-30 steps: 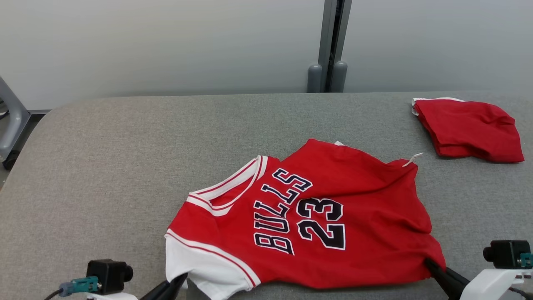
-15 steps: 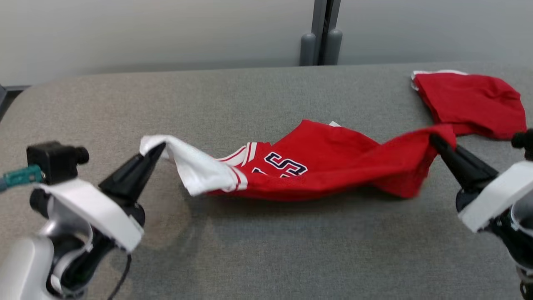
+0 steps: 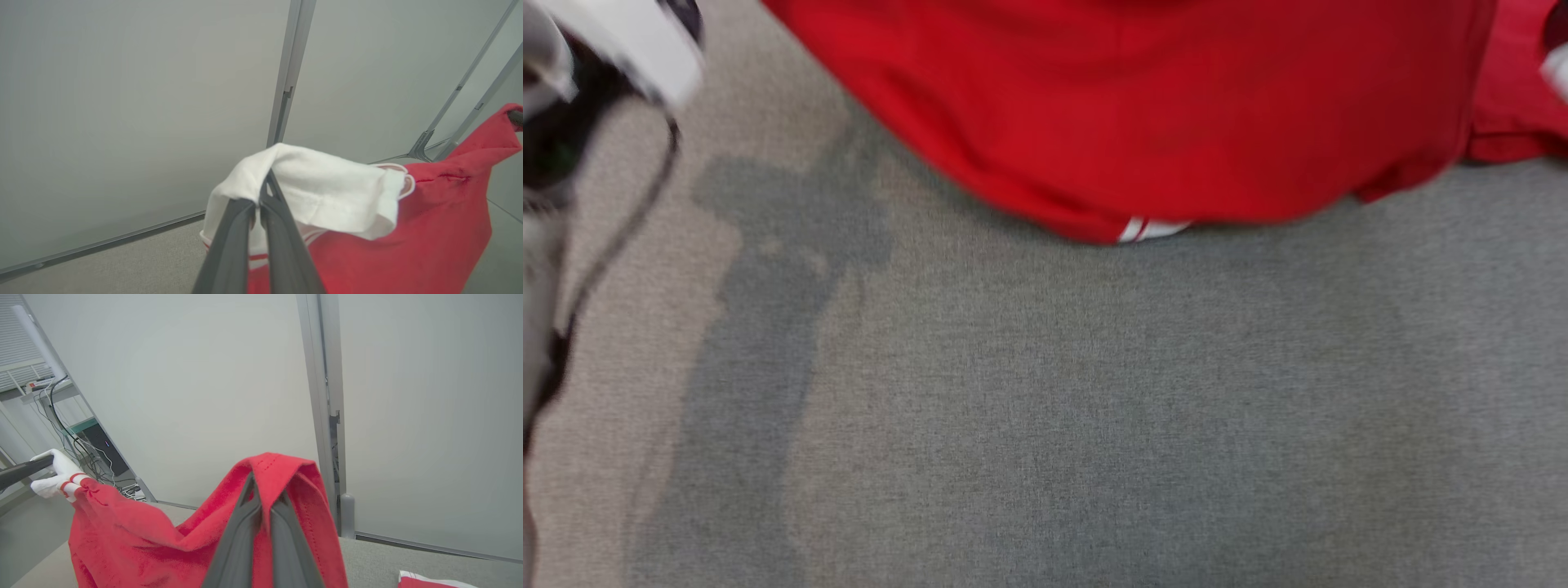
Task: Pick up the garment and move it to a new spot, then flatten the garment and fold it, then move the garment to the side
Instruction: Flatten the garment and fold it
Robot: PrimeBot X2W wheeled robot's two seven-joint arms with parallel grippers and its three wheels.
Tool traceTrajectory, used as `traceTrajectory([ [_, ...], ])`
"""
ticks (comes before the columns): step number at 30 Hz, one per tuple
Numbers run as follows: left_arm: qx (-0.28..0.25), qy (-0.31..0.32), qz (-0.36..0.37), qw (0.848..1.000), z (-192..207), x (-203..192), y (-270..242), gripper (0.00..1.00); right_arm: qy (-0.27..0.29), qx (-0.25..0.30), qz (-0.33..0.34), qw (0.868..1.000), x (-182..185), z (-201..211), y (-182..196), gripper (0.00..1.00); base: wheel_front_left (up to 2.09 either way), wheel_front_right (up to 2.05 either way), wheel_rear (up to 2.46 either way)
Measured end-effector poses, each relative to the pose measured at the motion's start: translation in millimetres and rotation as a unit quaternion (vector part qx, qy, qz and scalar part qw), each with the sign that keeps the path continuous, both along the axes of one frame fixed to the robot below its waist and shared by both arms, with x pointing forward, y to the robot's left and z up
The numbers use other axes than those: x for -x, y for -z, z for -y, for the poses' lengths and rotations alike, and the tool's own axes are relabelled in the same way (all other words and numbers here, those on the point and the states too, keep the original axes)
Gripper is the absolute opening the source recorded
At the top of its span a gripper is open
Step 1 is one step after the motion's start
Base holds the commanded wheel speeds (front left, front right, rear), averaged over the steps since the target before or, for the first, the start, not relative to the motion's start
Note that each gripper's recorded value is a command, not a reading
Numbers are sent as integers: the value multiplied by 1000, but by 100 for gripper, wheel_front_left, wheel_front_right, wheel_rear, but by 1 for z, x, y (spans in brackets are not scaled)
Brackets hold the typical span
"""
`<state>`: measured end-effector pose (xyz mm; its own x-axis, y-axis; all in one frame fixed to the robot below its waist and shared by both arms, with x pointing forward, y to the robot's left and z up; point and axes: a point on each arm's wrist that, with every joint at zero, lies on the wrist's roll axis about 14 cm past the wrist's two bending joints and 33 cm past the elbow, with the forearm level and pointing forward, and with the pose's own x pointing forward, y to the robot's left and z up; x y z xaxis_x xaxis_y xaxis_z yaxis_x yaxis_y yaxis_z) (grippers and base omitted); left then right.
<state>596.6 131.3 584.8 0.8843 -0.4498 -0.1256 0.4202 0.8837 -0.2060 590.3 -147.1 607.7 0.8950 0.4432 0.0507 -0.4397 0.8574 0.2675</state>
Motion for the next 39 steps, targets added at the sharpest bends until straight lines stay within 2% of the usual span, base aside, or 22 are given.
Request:
traceTrajectory([
  [7,-9,-42,55,998,-18,-76,-25,0,5,-76,54,996,-67,-7,-33,0,0,0,0],
  [12,-15,-76,116,990,-32,-119,-49,0,16,-80,91,992,-103,-9,-46,0,0,0,0],
  [16,-13,-97,173,980,-38,-142,-75,0,33,-95,127,987,-125,-4,-58,0,0,0,0],
  [19,-29,-106,201,973,-40,-153,-86,0,47,-101,148,983,-136,2,-64,0,0,0,0],
  [22,-30,-111,232,966,-40,-157,-103,0,40,-99,159,981,-141,-5,-65,0,0,0,0],
  [29,-28,-104,211,971,-32,-162,-93,0,28,-86,134,987,-145,-15,-44,0,0,0,0],
  [39,-56,-87,79,991,-38,-138,-21,0,-2,-17,39,999,-123,-29,15,0,0,0,0],
])
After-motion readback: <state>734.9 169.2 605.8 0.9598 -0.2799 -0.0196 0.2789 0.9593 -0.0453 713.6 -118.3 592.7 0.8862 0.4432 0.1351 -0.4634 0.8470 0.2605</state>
